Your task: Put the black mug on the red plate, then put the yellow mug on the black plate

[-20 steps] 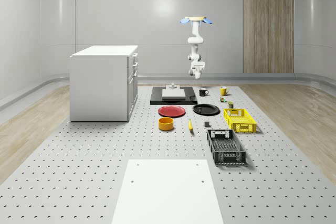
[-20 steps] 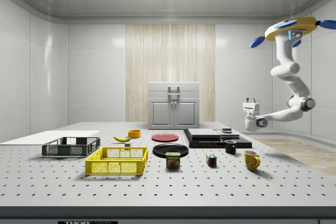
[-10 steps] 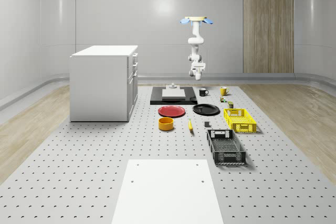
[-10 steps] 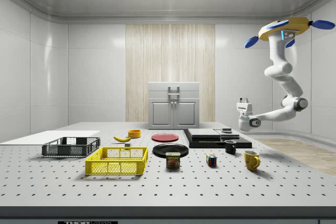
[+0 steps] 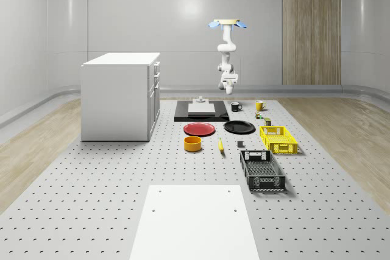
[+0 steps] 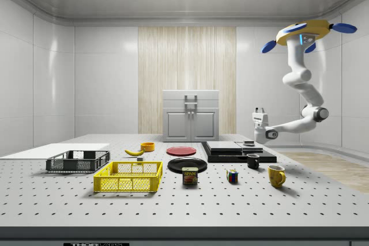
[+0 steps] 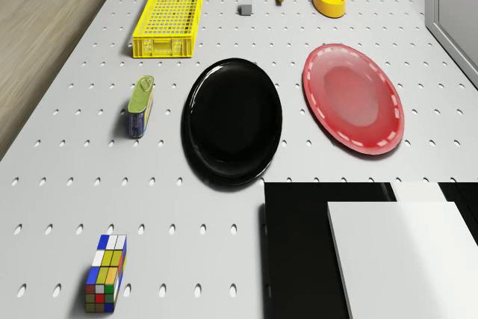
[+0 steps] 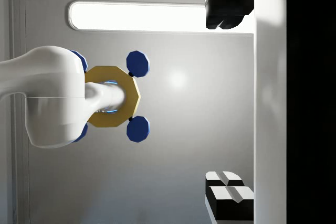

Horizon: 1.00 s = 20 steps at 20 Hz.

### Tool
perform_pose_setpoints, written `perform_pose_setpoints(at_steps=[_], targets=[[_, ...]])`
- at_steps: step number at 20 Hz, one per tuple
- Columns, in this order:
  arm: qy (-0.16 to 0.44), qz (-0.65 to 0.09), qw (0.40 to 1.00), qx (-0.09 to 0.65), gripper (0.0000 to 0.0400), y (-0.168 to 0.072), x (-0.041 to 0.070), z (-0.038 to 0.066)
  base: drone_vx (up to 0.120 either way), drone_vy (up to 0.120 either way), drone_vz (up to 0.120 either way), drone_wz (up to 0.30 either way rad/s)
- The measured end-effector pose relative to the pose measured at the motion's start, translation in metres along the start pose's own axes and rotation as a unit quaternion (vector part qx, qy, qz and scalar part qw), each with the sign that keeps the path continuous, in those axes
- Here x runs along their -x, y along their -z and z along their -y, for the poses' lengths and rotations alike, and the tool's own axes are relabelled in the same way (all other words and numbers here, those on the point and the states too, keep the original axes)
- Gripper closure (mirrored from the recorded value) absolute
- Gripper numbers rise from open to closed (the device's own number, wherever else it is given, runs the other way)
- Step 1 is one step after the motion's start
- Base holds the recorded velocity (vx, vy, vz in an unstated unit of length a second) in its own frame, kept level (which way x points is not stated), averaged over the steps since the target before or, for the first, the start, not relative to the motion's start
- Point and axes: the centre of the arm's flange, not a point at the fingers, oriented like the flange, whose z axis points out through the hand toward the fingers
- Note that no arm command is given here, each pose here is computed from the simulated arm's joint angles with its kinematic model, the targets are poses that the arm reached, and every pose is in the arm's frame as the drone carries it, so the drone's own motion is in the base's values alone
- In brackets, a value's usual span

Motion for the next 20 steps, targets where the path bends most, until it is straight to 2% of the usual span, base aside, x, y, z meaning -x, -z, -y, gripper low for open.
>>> perform_pose_setpoints(at_steps=[12,15,17,20], targets=[[0.001,-0.043,0.998,0.037,0.0000,-0.001,0.009,0.007,0.120,0.000,0.000,0.000],[0.001,-0.074,0.995,0.066,0.0000,-0.002,0.015,0.013,0.120,0.000,0.000,0.000],[0.002,-0.105,0.990,0.096,0.0000,-0.004,0.021,0.019,0.020,0.000,0.000,0.000],[0.004,-0.172,0.972,0.162,0.0000,-0.011,0.033,0.031,0.000,0.000,-0.107,0.000]])
